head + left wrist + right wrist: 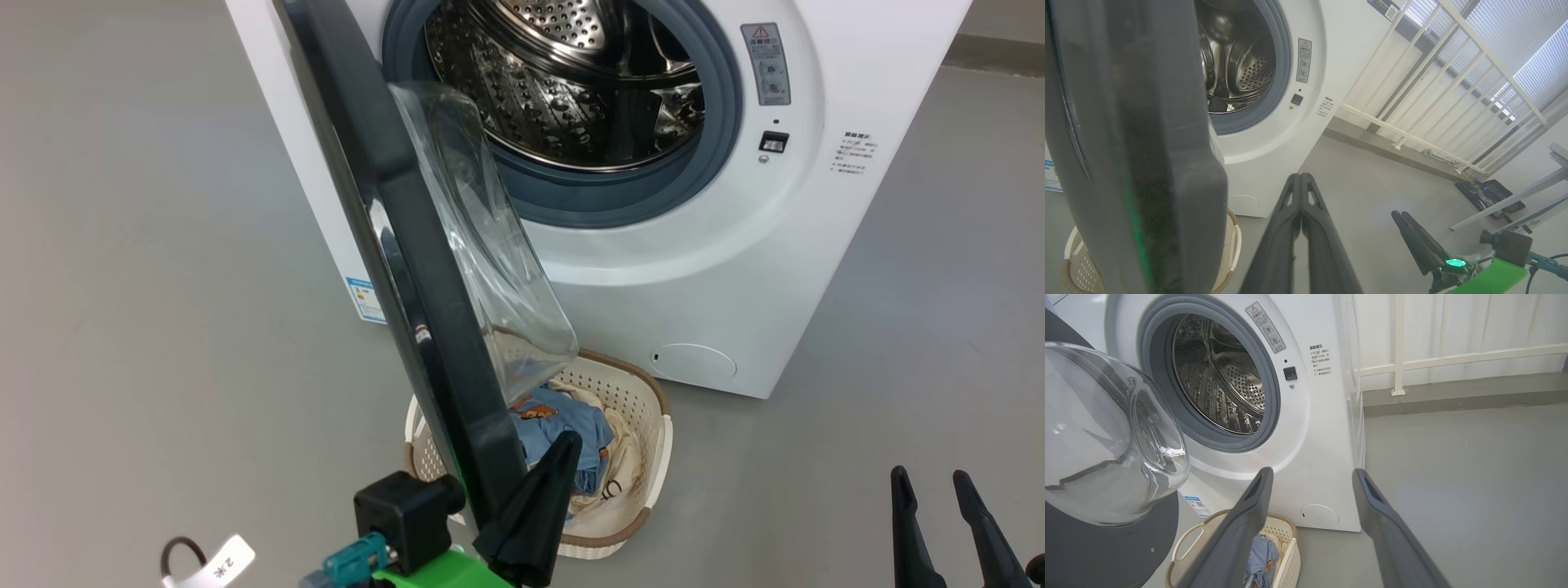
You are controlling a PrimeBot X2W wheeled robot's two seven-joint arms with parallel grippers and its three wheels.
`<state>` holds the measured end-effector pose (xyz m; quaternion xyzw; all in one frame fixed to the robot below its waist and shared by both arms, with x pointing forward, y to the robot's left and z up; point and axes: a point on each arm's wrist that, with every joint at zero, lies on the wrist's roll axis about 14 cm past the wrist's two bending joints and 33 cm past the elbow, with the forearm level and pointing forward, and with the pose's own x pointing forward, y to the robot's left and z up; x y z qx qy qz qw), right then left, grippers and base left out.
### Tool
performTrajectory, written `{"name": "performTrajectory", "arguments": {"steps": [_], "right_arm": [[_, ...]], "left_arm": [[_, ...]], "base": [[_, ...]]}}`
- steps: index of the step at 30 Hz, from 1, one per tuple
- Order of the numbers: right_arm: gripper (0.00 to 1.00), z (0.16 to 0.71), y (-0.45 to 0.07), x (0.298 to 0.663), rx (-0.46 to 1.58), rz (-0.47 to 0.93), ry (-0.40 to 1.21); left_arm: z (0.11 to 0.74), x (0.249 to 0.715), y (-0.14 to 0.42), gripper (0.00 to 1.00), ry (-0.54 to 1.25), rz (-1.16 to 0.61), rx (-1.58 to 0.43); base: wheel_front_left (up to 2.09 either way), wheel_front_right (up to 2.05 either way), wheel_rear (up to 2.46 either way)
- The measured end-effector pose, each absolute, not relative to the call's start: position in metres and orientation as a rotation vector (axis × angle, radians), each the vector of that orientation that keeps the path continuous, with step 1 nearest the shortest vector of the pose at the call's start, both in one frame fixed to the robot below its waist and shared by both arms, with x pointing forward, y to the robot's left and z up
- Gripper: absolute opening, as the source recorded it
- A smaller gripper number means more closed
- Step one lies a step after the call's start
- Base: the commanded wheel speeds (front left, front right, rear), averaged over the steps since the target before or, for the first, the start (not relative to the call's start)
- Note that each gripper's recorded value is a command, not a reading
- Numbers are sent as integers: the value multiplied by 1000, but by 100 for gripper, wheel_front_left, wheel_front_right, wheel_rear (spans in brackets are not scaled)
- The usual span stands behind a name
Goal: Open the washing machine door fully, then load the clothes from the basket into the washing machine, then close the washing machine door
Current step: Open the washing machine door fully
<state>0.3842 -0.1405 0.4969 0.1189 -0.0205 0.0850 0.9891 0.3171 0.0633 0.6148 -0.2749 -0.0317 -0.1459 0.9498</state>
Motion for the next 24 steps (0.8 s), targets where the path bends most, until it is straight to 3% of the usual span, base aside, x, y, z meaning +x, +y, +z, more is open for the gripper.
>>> {"name": "performTrajectory", "arguments": {"steps": [24], "right_arm": [[100,489,-124,397,253,211,-19]], "left_arm": [[584,326,79,0,12,-194,-575]], "base": [[0,0,0]]}}
